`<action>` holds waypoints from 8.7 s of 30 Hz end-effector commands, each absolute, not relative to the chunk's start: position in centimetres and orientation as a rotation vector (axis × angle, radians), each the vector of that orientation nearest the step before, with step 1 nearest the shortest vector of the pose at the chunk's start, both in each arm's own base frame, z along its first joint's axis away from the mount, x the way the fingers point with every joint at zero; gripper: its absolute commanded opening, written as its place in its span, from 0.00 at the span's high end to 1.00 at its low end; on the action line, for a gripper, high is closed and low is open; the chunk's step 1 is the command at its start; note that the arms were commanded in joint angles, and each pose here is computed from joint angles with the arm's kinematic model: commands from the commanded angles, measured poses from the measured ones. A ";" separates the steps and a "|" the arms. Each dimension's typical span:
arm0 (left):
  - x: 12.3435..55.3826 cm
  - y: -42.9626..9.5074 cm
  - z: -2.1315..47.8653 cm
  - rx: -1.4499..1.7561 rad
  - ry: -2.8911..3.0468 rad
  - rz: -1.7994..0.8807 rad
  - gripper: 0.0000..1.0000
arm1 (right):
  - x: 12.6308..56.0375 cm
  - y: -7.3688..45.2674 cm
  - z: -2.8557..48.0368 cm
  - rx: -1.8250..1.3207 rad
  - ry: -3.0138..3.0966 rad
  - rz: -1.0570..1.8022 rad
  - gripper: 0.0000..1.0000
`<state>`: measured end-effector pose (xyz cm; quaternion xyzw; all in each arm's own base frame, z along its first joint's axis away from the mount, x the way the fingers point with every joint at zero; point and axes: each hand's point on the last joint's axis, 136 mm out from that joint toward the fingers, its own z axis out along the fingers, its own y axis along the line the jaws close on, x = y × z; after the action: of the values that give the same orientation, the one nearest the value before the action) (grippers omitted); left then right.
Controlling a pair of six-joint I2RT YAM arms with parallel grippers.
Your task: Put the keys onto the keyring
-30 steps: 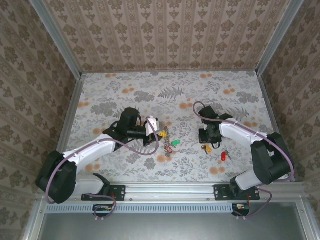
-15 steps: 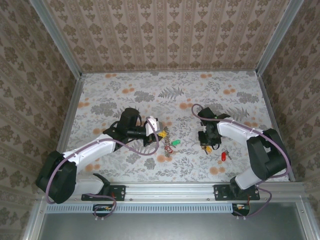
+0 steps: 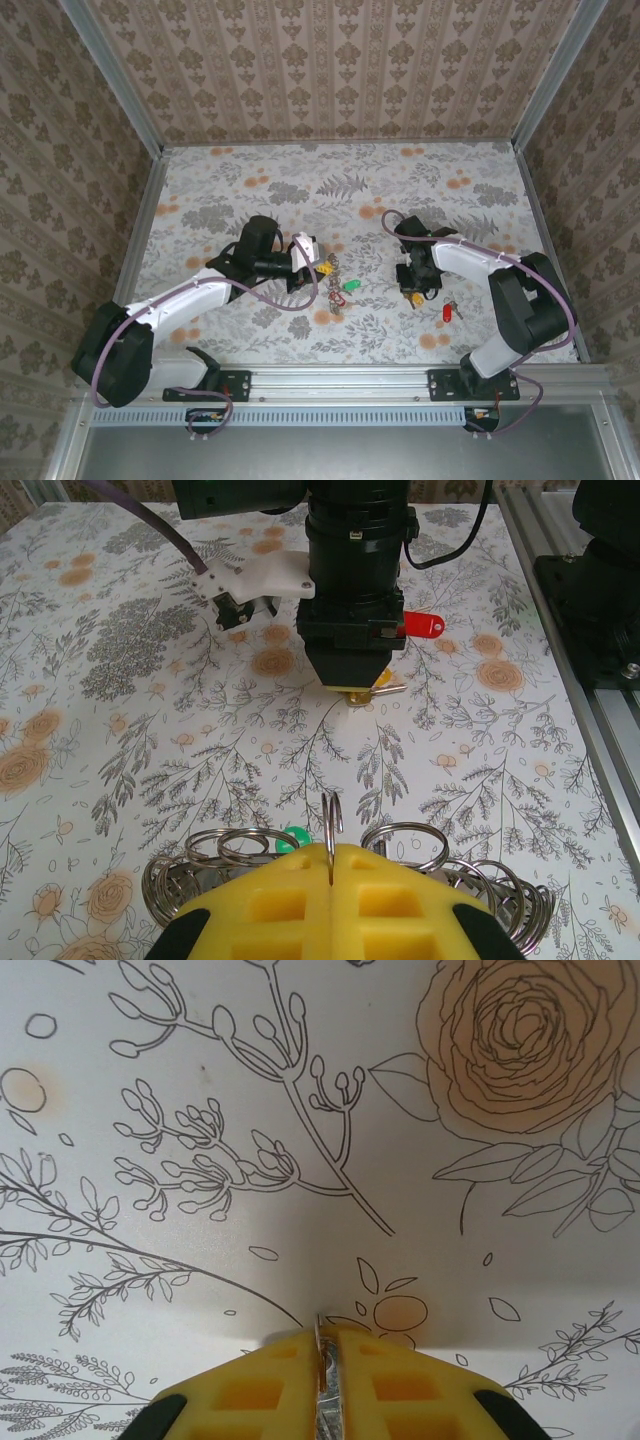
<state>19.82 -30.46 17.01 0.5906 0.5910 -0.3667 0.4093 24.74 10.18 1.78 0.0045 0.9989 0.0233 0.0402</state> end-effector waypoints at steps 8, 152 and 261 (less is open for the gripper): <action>19.5 -30.8 18.5 1.492 1.436 -0.952 1.00 | 26.4 10.6 3.3 0.016 2.992 0.103 0.79; 19.0 -31.5 19.5 1.471 1.386 -1.016 1.00 | 27.1 27.3 20.4 -1.049 1.789 0.510 0.94; 19.6 -31.6 18.2 1.621 1.390 -0.880 0.80 | 24.7 28.6 19.9 -1.412 1.685 0.649 0.96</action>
<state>19.75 -31.24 18.05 0.6274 0.5593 -0.3535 0.4107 24.58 28.14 18.46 -0.5576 0.6811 0.2523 0.4018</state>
